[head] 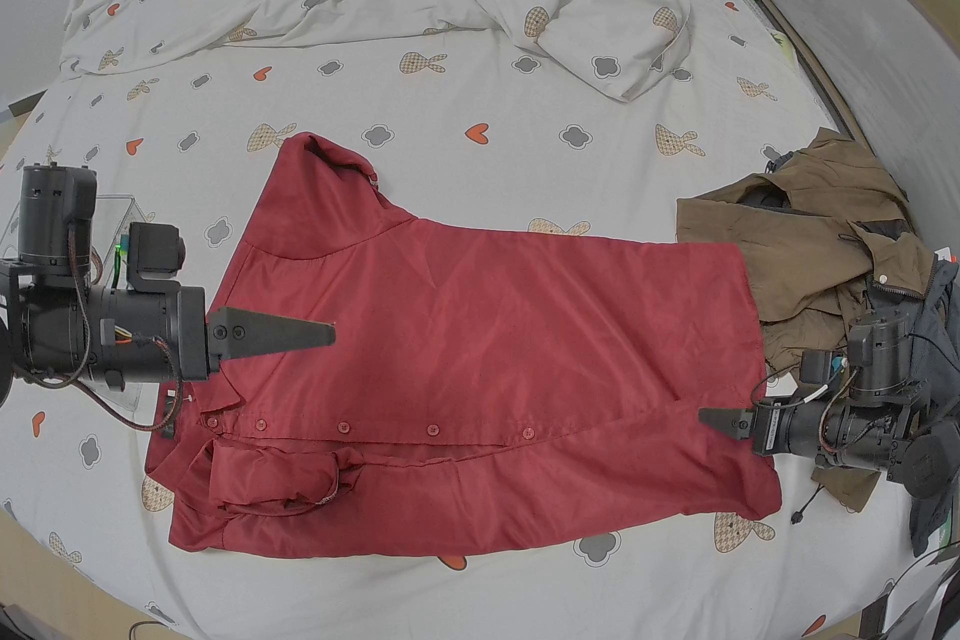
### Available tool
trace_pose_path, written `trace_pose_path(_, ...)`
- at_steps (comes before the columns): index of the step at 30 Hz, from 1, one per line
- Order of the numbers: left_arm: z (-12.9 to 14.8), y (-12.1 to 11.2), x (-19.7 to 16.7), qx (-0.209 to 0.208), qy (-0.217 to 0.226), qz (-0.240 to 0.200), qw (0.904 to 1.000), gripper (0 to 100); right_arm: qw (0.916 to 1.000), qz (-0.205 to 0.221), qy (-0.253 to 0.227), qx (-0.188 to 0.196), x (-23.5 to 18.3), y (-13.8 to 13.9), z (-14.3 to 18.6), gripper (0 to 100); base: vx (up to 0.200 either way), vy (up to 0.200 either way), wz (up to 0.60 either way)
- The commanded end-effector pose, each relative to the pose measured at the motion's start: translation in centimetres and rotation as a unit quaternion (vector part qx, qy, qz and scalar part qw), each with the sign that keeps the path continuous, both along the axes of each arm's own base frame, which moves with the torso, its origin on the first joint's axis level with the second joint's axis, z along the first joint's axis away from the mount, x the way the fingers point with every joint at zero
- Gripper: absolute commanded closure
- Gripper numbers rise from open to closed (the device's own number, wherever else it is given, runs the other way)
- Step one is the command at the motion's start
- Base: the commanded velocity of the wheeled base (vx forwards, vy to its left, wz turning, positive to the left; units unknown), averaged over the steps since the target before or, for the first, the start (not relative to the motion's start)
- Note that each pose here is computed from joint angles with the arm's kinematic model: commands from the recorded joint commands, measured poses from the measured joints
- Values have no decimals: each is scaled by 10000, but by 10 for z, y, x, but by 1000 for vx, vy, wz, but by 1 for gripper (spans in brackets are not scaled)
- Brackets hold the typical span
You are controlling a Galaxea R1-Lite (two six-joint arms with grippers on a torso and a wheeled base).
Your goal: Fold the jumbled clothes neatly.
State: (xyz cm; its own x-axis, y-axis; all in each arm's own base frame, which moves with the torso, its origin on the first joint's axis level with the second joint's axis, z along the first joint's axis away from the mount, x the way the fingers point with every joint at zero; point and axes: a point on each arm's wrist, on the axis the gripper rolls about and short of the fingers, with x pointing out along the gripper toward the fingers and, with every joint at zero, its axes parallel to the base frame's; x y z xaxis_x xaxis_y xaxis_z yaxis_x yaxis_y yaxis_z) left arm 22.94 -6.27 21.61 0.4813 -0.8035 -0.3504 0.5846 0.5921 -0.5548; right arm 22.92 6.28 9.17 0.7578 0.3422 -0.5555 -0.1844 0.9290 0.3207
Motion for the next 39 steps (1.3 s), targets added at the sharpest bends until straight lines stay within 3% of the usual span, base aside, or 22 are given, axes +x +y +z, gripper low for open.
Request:
trace_pose_path(1, -15, -1, 6, 32, 289, 39, 9996, 0, 9999, 103, 71, -20, -7, 3, -2, 0, 0, 0, 0)
trace_pose_path(7, -21, -2, 10, 45, 349, 39, 9994, 0, 9997, 90, 205, -74, -10, 1, -8, 0, 0, 0, 0)
trace_pose_path(8, -23, -3, 12, 57, 386, 46, 9992, 0, 9995, 18, 284, -107, -8, -1, -13, 100, 0, 0, 0)
trace_pose_path(14, -23, -3, 13, 55, 399, 49, 9992, 0, 9997, -36, 221, -82, -9, -3, -10, 100, 0, 0, 0)
trace_pose_path(29, -29, -4, 18, 95, 484, 54, 9988, 0, 9972, -725, 84, -168, -22, -40, -4, 100, 0, 0, 0)
trace_pose_path(39, -33, -5, 21, 88, 447, 46, 9990, 0, 9988, -414, 111, -251, -28, -31, -6, 100, 0, 0, 0)
